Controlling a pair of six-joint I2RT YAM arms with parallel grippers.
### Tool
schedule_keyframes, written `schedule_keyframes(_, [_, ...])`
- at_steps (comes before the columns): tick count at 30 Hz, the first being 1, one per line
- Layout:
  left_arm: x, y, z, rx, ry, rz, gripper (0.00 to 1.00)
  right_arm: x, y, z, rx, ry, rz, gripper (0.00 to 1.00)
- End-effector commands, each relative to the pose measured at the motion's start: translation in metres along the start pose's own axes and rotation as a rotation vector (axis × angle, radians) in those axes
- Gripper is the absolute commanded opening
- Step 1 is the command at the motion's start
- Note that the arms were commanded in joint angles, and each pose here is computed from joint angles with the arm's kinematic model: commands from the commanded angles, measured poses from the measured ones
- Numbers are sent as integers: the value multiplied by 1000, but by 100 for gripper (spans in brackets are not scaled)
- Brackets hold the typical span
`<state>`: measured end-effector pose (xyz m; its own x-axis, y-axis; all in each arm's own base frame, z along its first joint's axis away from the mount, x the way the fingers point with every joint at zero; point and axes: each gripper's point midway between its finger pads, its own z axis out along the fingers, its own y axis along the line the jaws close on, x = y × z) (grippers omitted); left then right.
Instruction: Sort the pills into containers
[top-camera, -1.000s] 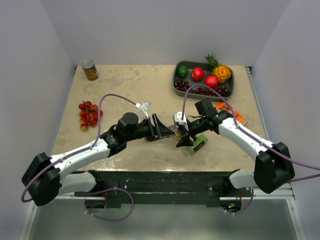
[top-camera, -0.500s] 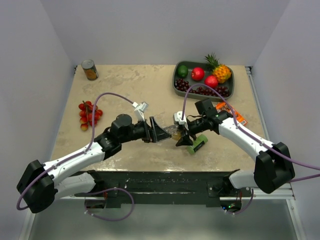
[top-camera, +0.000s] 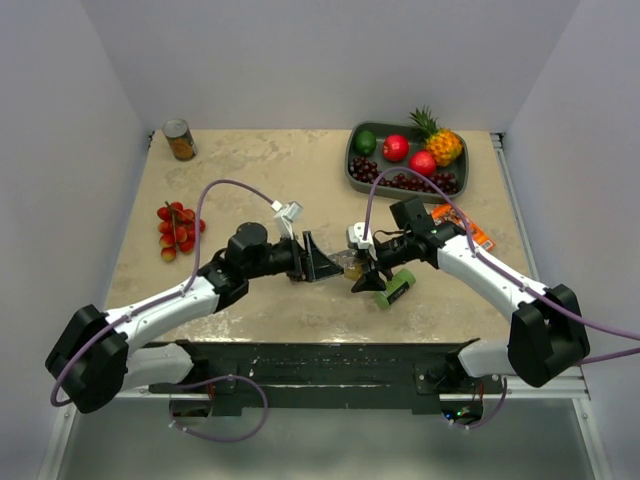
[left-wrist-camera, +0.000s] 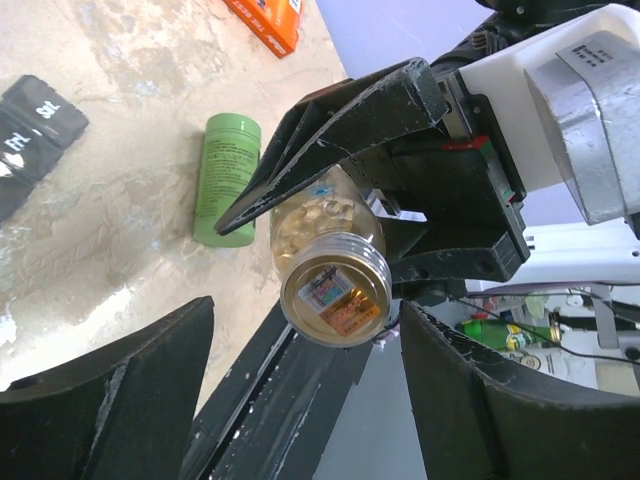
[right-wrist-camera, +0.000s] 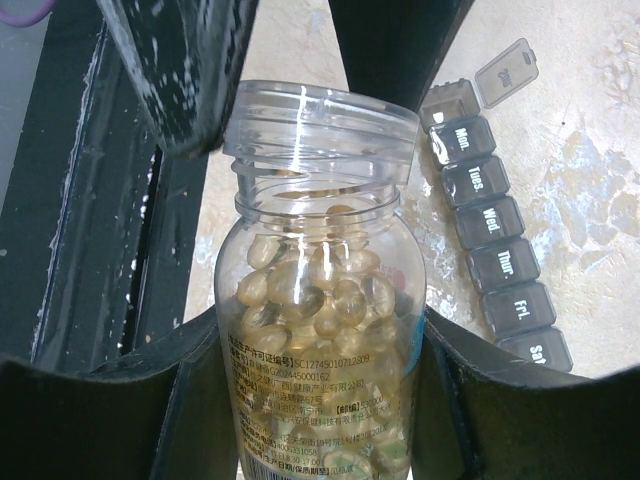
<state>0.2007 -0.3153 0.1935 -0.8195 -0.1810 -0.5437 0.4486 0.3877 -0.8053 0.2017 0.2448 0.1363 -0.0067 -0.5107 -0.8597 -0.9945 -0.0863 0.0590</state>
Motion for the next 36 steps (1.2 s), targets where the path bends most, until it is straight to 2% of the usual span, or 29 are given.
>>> schedule_keyframes(1, [-19, -30, 7, 121, -20, 39, 77, -15, -2, -3, 7, -42, -44, 0])
schedule_keyframes(3, [-19, -30, 10, 133, -11, 36, 73, -15, -1, -3, 5, -43, -43, 0])
schedule_keyframes(6, [-19, -30, 12, 136, -7, 30, 64, -15, -1, -4, 8, -41, -44, 0])
schedule_keyframes(9, [-20, -30, 14, 135, -4, 27, 47, -15, -1, -3, 6, -42, -45, 0])
schedule_keyframes(10, [-19, -29, 14, 133, -3, 26, 37, -15, -2, -3, 8, -43, -47, 0])
schedule_keyframes(12, [-19, -29, 14, 133, -3, 24, 28, -15, -2, -3, 8, -41, -47, 0])
schedule_keyframes(13, [-19, -30, 13, 135, -4, 27, 17, -14, -2, -4, 11, -40, -45, 0])
schedule_keyframes(15, [-19, -28, 12, 126, -7, 28, 8, -14, -2, -4, 11, -40, -47, 0])
schedule_keyframes(21, [-29, -11, -10, 66, -95, 7, 1, -14, -4, -4, 17, -38, -47, 0])
schedule_keyframes(23, [-36, -11, -22, 63, -140, 0, 0, -13, -4, -4, 17, -36, -45, 0])
schedule_keyframes(27, [-42, 18, -42, -32, -202, -28, 0, -14, -4, -4, 18, -37, -45, 0])
schedule_keyframes(30, [-43, 67, -59, -242, -257, -77, 0, -14, -4, -4, 20, -37, -44, 0])
schedule_keyframes(34, [-31, 154, -99, -613, -330, -189, 0, -15, -5, -5, 25, -38, -47, 0])
schedule_keyframes(36, [-28, 183, -116, -715, -370, -230, 0, -15, -4, -6, 25, -40, -48, 0])
